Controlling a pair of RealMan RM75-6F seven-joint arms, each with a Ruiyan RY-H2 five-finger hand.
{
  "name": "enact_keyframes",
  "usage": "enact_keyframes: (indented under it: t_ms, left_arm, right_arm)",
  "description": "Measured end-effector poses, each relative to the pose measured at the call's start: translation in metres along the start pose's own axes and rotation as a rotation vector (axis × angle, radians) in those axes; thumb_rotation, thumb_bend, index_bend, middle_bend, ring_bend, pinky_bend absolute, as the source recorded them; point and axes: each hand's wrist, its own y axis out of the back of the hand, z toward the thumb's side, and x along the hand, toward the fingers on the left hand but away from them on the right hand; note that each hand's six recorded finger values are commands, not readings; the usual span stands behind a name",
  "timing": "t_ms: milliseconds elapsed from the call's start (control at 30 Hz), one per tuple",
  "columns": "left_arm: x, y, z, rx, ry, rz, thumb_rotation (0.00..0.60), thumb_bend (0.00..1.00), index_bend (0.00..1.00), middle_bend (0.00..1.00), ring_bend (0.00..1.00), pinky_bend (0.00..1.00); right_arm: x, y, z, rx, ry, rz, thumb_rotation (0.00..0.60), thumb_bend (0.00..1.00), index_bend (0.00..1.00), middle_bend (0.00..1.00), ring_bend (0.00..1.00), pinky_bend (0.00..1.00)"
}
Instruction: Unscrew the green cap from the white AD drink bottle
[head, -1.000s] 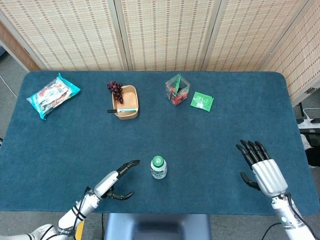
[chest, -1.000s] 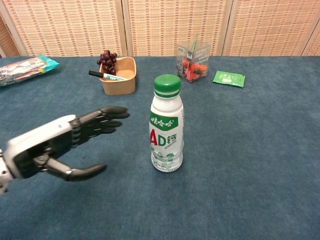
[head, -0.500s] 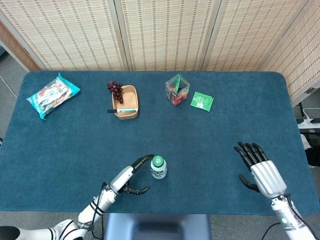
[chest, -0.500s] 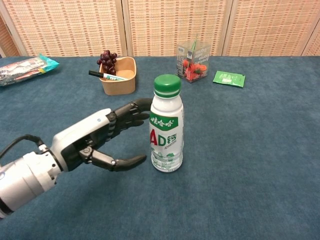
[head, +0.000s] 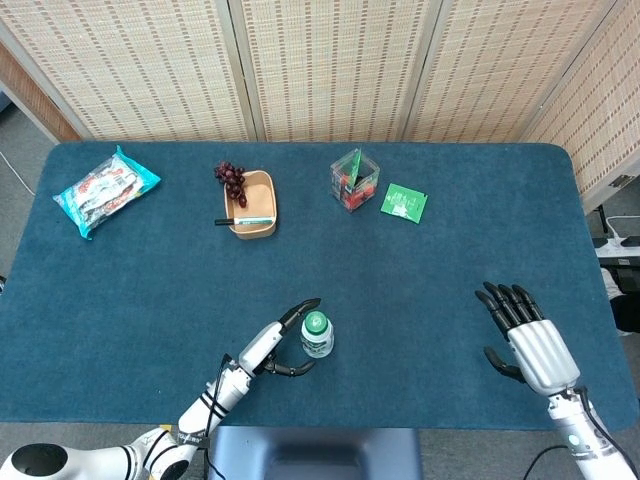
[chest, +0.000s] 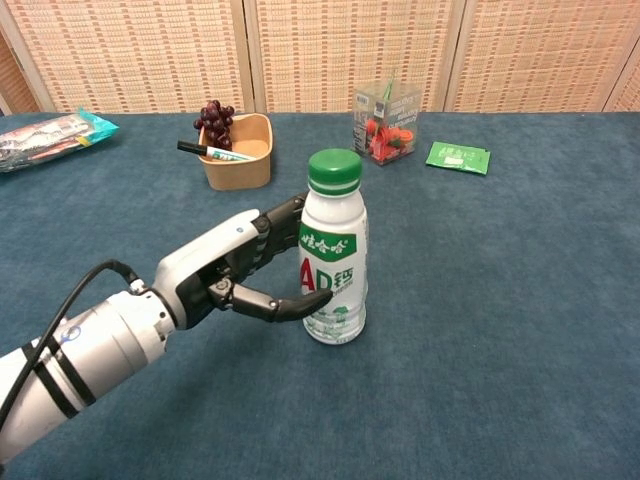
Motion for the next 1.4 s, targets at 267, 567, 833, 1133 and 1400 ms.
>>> enact_keyframes:
  t_ms: [267, 567, 833, 1133, 1400]
  left_arm:
    - [0.011, -0.006, 0.006, -0.056, -0.002, -0.021, 0.6, 0.32, 0.0, 0.0, 0.0, 0.0]
    - [0.025, -0.013, 0.001, -0.09, 0.024, -0.019, 0.6, 0.32, 0.0, 0.0, 0.0, 0.0]
    - [0.03, -0.017, -0.005, -0.098, 0.056, -0.028, 0.6, 0.34, 0.24, 0.25, 0.0, 0.0]
    - [0.031, -0.02, -0.011, -0.148, 0.094, -0.005, 0.6, 0.46, 0.42, 0.45, 0.04, 0.0]
    - [0.032, -0.016, -0.013, -0.183, 0.122, 0.027, 0.6, 0.7, 0.57, 0.59, 0.12, 0.0]
  right_arm:
    - [0.0, 0.001, -0.002, -0.002, -0.005, -0.002, 0.6, 0.27, 0.0, 0.0, 0.0, 0.0]
    - [0.003, 0.007, -0.006, 0.003, -0.019, -0.012, 0.6, 0.27, 0.0, 0.0, 0.0, 0.0]
    - [0.003, 0.007, -0.008, 0.006, -0.021, -0.007, 0.6, 0.27, 0.0, 0.0, 0.0, 0.0]
    - [-0.007, 0.003, 0.005, 0.026, 0.03, 0.018, 0.6, 0.27, 0.0, 0.0, 0.0, 0.0]
    - [-0.039, 0.001, 0.043, 0.033, 0.173, 0.083, 0.6, 0.27, 0.1, 0.0, 0.0, 0.0]
